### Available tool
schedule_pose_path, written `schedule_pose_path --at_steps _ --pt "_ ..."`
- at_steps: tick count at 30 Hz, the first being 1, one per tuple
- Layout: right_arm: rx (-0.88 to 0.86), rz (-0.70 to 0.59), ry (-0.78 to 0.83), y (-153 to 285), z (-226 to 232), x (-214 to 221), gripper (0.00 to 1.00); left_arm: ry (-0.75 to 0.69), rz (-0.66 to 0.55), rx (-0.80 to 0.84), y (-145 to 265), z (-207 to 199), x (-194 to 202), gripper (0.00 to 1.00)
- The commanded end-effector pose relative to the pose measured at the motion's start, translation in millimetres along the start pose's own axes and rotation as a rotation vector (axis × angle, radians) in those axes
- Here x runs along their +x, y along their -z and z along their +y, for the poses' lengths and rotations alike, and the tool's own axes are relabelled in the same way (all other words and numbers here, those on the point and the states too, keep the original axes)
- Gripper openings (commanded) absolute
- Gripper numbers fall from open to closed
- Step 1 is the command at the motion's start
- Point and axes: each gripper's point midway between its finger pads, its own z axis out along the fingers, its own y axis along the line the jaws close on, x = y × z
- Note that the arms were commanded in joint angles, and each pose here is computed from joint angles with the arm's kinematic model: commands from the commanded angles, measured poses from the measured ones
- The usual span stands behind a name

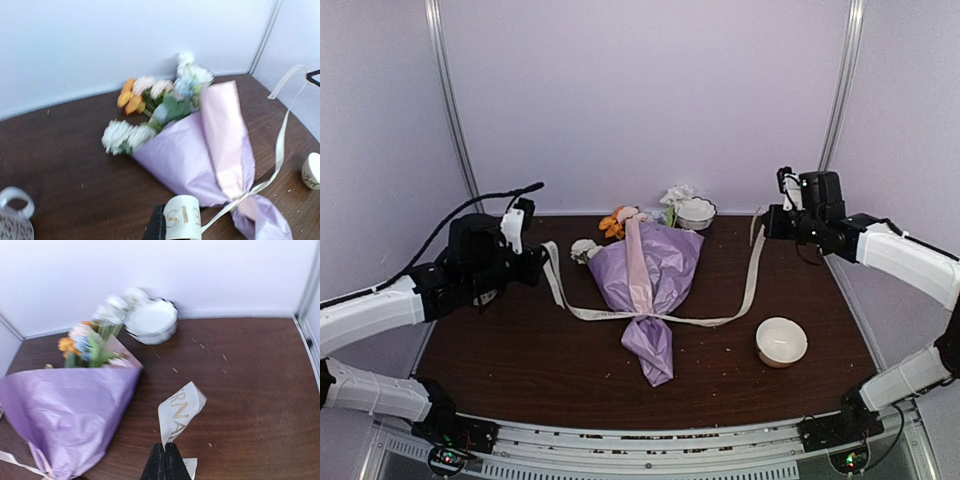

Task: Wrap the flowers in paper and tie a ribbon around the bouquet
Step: Tie the ribbon around the folded bouquet.

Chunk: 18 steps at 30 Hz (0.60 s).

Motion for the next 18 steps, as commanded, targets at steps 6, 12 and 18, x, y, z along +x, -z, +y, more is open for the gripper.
schedule_pose_path --at_steps 6,12,18 --pt "-0.517 -0.256 0.242 133 152 -77 0.0 -0.362 -0.31 0.245 43 -91 -127 0.0" --pt "-0.553 -0.326 0.22 171 147 -84 0.0 -0.345 -0.339 0.196 59 -80 -134 0.0" --pt "-0.319 -0.311 0.169 151 96 -90 0.0 -0.329 -0.382 -0.013 77 -31 -139 0.0"
